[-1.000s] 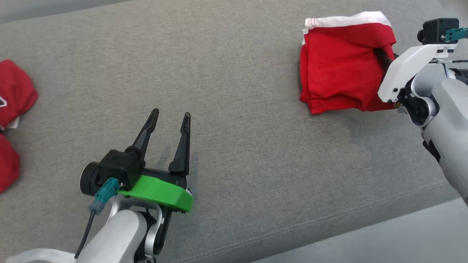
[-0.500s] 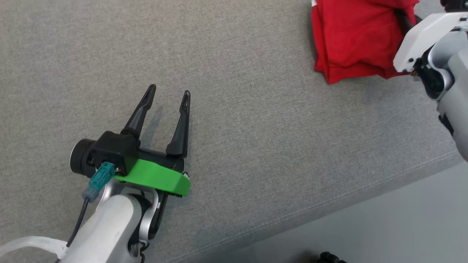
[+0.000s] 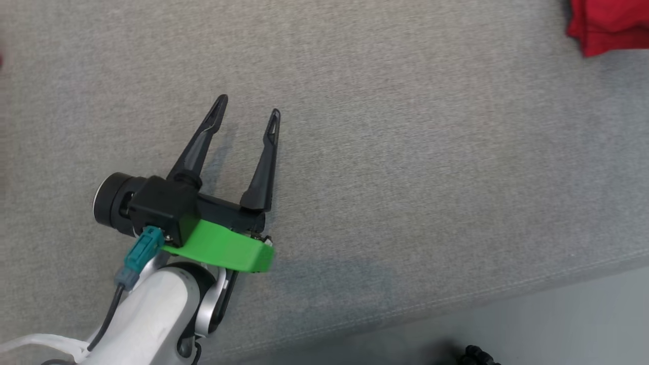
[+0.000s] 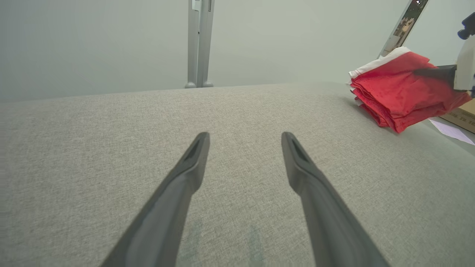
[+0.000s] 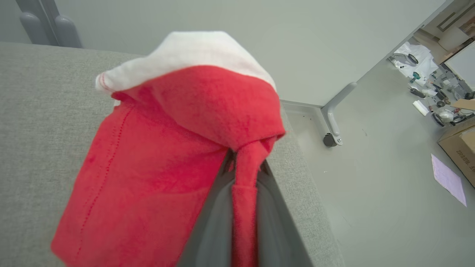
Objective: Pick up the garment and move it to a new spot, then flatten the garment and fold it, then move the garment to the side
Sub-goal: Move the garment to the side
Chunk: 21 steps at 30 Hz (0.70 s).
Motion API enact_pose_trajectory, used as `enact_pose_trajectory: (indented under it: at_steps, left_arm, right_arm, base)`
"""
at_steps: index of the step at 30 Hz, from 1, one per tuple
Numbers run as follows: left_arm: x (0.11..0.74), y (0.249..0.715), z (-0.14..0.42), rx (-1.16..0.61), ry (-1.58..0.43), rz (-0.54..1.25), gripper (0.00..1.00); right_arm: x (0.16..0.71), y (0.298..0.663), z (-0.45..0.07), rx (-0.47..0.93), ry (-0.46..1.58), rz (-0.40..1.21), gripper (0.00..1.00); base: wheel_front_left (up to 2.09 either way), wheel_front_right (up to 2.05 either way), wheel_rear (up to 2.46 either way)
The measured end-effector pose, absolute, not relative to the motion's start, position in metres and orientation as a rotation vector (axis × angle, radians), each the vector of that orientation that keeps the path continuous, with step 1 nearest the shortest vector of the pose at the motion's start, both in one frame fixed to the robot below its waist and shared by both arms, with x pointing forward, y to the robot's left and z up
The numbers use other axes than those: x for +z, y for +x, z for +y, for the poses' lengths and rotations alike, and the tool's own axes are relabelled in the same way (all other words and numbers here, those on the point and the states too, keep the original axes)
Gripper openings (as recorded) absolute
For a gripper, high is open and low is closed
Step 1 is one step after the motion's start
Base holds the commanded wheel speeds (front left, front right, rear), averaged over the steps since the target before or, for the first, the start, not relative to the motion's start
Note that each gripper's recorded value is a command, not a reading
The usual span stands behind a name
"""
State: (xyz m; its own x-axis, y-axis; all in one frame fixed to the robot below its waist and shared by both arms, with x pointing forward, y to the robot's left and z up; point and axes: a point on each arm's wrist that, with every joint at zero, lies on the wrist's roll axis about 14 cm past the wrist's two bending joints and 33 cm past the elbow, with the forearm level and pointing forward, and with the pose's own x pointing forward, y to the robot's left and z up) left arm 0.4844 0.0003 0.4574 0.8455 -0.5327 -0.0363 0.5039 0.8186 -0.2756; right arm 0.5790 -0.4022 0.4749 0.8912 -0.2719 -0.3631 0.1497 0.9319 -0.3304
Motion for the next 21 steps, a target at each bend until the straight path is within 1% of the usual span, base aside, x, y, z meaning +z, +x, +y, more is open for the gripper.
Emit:
enact_pose_trajectory:
  at_steps: [5, 9, 10, 11, 12, 13, 18, 21]
  left_arm:
    - [0.45, 0.482, 0.009, -0.541, -0.245, 0.135, 1.0]
    - [0.448, 0.482, 0.014, -0.531, -0.234, 0.142, 1.0]
    - [0.446, 0.482, 0.015, -0.529, -0.23, 0.145, 1.0]
    - [0.443, 0.482, 0.016, -0.525, -0.226, 0.153, 1.0]
    - [0.441, 0.482, 0.017, -0.523, -0.225, 0.16, 1.0]
    - [0.439, 0.481, 0.017, -0.521, -0.225, 0.165, 1.0]
    - [0.432, 0.482, 0.019, -0.519, -0.214, 0.181, 1.0]
    - [0.431, 0.483, 0.017, -0.524, -0.214, 0.183, 1.0]
  right_arm:
    - [0.472, 0.594, -0.408, -0.22, -0.348, 0.407, 0.0]
    - [0.46, 0.595, -0.417, -0.229, -0.385, 0.446, 0.0]
    - [0.457, 0.594, -0.42, -0.231, -0.398, 0.455, 0.1]
    - [0.454, 0.594, -0.422, -0.23, -0.412, 0.459, 0.36]
    - [0.452, 0.595, -0.423, -0.228, -0.422, 0.458, 0.78]
    - [0.451, 0.597, -0.422, -0.223, -0.433, 0.451, 1.0]
    - [0.442, 0.601, -0.413, -0.186, -0.474, 0.441, 1.0]
    - [0.438, 0.594, -0.413, -0.188, -0.471, 0.438, 1.0]
  base:
    - [0.0, 0.0, 0.0]
    - [0.0, 0.0, 0.0]
    - [0.0, 0.0, 0.0]
    - [0.0, 0.0, 0.0]
    - [0.0, 0.0, 0.0]
    - [0.0, 0.0, 0.0]
    - [0.0, 0.0, 0.0]
    - [0.0, 0.0, 0.0]
